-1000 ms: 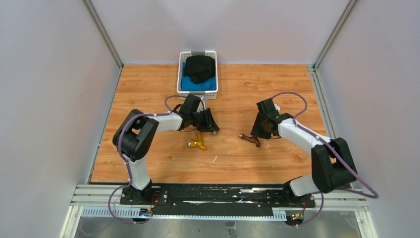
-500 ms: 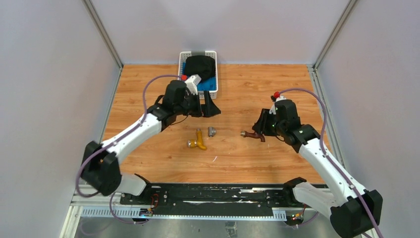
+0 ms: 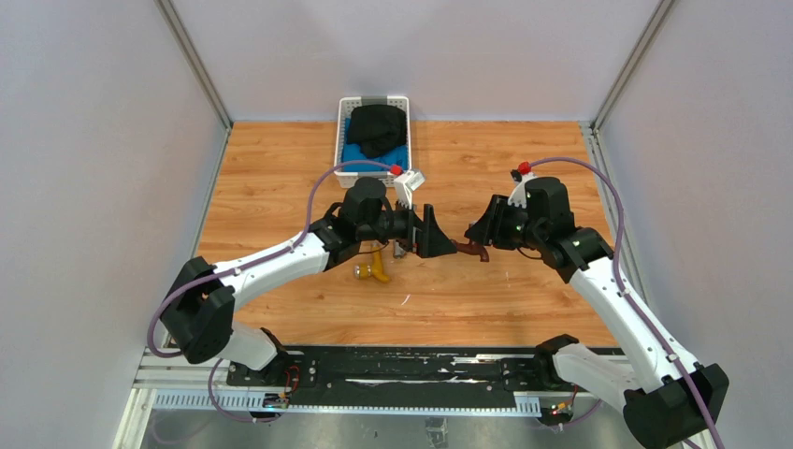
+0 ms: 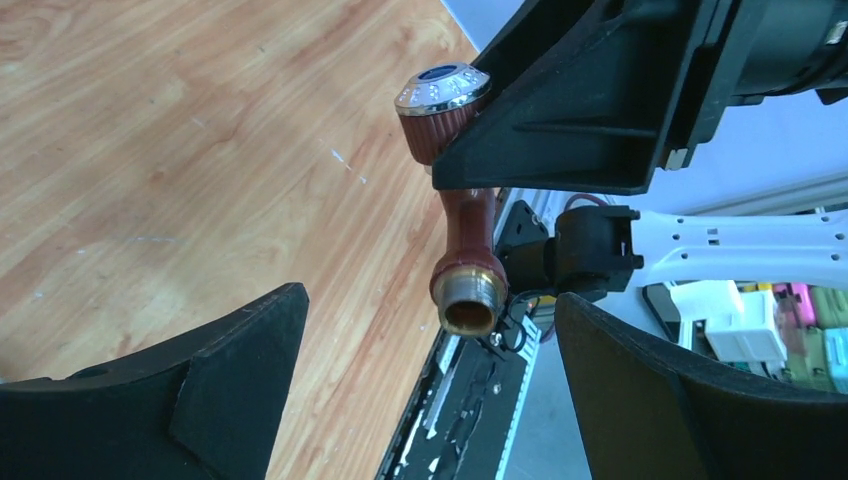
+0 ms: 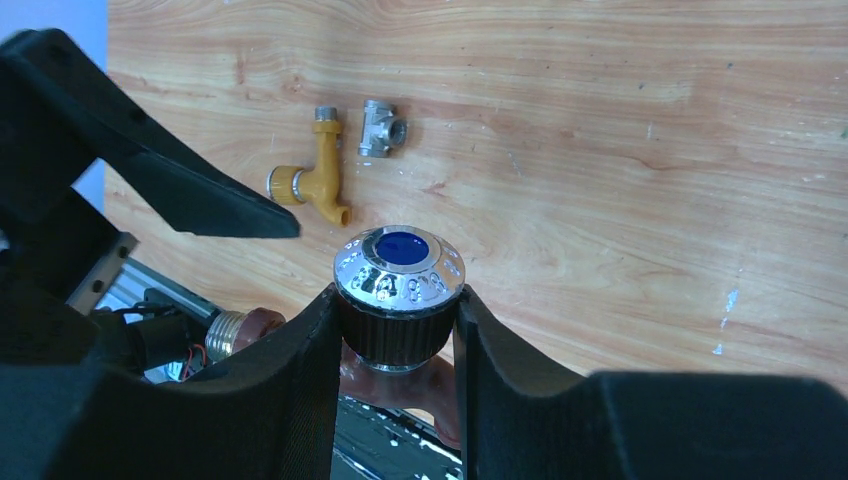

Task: Install the water faucets
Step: Pick up the water faucet from the center of the board, then adjust the water faucet.

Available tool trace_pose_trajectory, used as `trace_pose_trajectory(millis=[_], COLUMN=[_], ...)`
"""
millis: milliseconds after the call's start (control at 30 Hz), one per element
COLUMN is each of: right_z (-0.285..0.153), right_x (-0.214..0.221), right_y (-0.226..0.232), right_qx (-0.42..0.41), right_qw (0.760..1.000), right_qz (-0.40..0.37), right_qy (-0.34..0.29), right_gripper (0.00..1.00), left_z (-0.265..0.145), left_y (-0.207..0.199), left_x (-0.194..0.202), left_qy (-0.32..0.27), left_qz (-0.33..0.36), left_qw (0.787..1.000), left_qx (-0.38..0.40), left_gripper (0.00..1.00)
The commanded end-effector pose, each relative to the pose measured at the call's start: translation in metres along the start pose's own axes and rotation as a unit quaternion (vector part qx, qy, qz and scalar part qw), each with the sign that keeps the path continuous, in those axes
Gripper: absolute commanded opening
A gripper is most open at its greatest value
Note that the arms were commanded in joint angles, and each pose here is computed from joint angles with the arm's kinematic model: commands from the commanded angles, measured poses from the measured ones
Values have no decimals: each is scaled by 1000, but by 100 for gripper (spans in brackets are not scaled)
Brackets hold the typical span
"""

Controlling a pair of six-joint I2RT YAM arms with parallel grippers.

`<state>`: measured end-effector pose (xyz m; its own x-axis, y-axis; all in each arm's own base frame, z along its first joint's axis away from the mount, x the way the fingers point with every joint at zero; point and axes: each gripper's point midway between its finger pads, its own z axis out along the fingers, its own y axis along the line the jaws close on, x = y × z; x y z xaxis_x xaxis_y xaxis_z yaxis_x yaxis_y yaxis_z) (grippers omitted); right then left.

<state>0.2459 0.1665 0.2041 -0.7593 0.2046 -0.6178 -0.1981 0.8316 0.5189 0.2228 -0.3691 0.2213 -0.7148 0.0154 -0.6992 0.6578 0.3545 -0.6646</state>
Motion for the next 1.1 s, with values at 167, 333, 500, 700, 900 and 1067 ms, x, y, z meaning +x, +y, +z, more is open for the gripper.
trace_pose_trajectory(millis=[167, 333, 500, 700, 900, 1067], right_z=[-7, -4, -4, -14, -48, -70], right_x=[-3, 1, 2, 3, -6, -6], right_y=[12, 10, 12, 22, 54, 78], right_qx=[-24, -24, -30, -70, -199, -295], right_qw=[1000, 1000, 999, 997, 978, 952], right_qz=[12, 14, 12, -17, -51, -52], right_qy=[4, 12, 12, 7, -41, -69], right_gripper=[0, 0, 0, 45, 80, 80], left_z=[28, 33, 37, 30, 3, -24], left_y=[-19, -17, -20, -38, -63, -91], left_x=[-3, 1, 0, -4, -11, -26], left_qy=[2, 9, 3, 6, -8, -56], left_qz=[-1, -13, -25, -2, 12, 10], left_qw=[999, 999, 999, 995, 982, 962], left_qx=[33, 31, 41, 97, 191, 268], left_gripper=[88, 68, 25, 0, 0, 0])
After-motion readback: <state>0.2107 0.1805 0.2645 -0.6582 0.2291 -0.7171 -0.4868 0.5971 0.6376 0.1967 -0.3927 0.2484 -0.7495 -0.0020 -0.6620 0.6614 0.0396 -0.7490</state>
